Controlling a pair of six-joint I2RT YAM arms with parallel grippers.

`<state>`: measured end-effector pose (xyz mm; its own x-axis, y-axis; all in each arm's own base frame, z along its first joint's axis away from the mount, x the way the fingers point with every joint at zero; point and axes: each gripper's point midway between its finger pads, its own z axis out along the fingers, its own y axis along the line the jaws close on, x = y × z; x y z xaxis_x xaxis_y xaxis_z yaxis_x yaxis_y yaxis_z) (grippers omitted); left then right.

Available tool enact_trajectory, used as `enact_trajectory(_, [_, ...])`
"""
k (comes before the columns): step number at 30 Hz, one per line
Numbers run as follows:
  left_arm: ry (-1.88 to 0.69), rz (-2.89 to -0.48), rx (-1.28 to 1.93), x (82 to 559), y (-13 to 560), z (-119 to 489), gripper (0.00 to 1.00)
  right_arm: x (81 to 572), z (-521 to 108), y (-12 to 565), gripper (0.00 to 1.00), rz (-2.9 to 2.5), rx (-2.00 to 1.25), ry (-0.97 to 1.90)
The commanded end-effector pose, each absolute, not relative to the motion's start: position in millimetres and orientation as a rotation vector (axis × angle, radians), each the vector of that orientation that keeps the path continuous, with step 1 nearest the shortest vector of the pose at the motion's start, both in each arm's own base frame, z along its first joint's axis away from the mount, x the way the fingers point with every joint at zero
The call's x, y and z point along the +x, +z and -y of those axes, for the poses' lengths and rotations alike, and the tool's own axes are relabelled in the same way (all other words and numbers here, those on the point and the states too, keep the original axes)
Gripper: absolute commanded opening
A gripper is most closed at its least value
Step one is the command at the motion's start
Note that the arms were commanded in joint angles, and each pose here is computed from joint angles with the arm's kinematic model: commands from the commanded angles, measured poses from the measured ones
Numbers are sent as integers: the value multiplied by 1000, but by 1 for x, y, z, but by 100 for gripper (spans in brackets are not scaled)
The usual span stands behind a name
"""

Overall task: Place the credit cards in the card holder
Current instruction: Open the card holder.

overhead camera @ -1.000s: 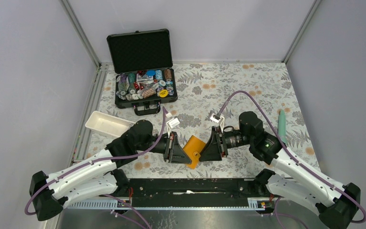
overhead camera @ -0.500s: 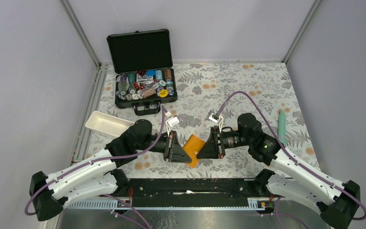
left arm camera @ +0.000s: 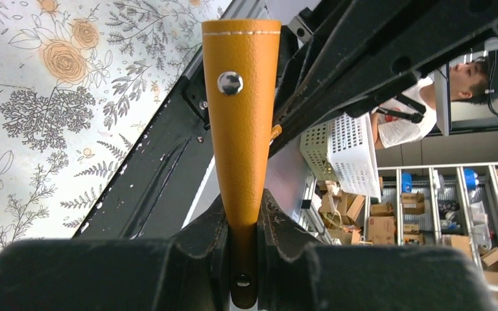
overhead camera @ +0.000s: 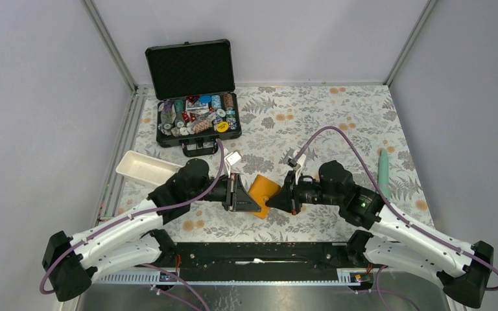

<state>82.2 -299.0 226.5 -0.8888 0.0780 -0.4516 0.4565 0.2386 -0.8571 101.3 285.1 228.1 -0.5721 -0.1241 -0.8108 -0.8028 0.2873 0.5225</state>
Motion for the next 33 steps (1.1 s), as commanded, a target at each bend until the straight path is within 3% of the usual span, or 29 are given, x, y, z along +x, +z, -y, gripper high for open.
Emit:
enact_trajectory(1, [-1821,-2043,467,90,260,312,0,122,-290,239,0,-1823,-857,1150])
enact_trajectory(15, [-1865,-2100,333,106,240,309,0,95,-316,238,0,-1764,-1019,1052])
enact_trajectory(20, [-1744,-2072,315,118,236,296,0,123,-293,251,2,-1791,-769,940])
enact_trajectory(23, [-1580,-2041,263,133,233,280,0,148,-257,256,35,-1822,-548,787])
enact_trajectory(26, [-1393,-2045,229,145,226,262,0,162,-225,257,50,-1846,-390,676])
enact_trajectory(29, [-1276,-2045,200,154,220,249,0,164,-217,260,58,-1855,-301,683])
enact_trajectory(33, [-1191,-2059,172,159,211,241,0,151,-244,275,61,-1838,-263,905])
